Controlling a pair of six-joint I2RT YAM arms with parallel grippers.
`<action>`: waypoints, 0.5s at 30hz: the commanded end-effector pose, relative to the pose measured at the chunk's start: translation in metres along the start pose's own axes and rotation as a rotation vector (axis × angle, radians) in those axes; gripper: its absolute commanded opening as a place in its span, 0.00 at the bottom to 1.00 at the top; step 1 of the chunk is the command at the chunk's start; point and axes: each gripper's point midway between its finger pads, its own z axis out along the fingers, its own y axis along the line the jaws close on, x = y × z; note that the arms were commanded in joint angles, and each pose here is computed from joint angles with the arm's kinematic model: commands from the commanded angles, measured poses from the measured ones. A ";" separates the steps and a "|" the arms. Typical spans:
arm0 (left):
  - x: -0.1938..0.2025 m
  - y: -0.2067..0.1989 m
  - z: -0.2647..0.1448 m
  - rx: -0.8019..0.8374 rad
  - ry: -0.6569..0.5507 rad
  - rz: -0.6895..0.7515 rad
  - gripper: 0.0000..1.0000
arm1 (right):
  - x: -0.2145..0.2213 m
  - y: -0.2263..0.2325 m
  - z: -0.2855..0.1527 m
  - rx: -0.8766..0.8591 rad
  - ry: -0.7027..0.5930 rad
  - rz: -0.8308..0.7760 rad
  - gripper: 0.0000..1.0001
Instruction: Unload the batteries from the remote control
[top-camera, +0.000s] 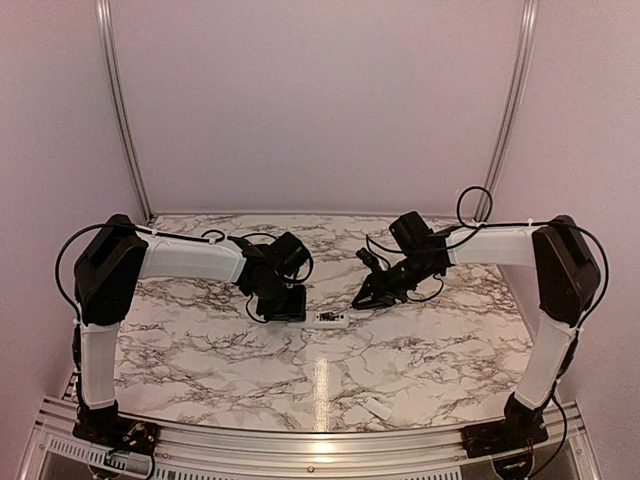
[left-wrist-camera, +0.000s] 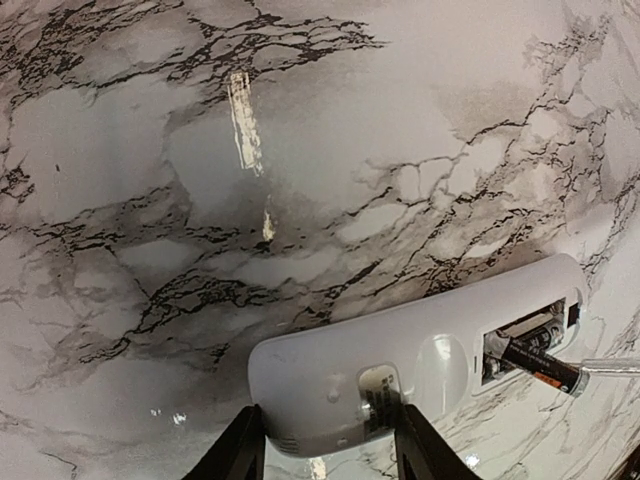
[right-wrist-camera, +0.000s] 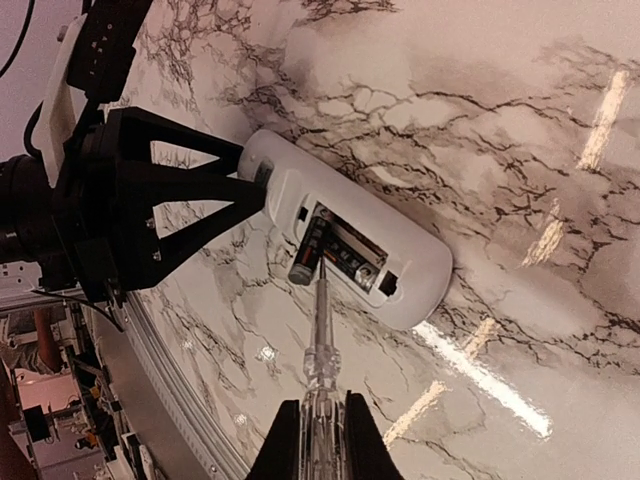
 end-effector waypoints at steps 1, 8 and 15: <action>0.035 -0.008 0.022 0.036 0.098 0.041 0.46 | -0.008 0.012 0.000 -0.014 -0.009 -0.019 0.00; 0.037 -0.007 0.020 0.036 0.095 0.042 0.45 | -0.007 0.017 0.006 -0.013 0.002 -0.028 0.00; 0.037 -0.006 0.019 0.039 0.093 0.039 0.45 | -0.006 0.026 0.013 -0.019 0.009 -0.039 0.00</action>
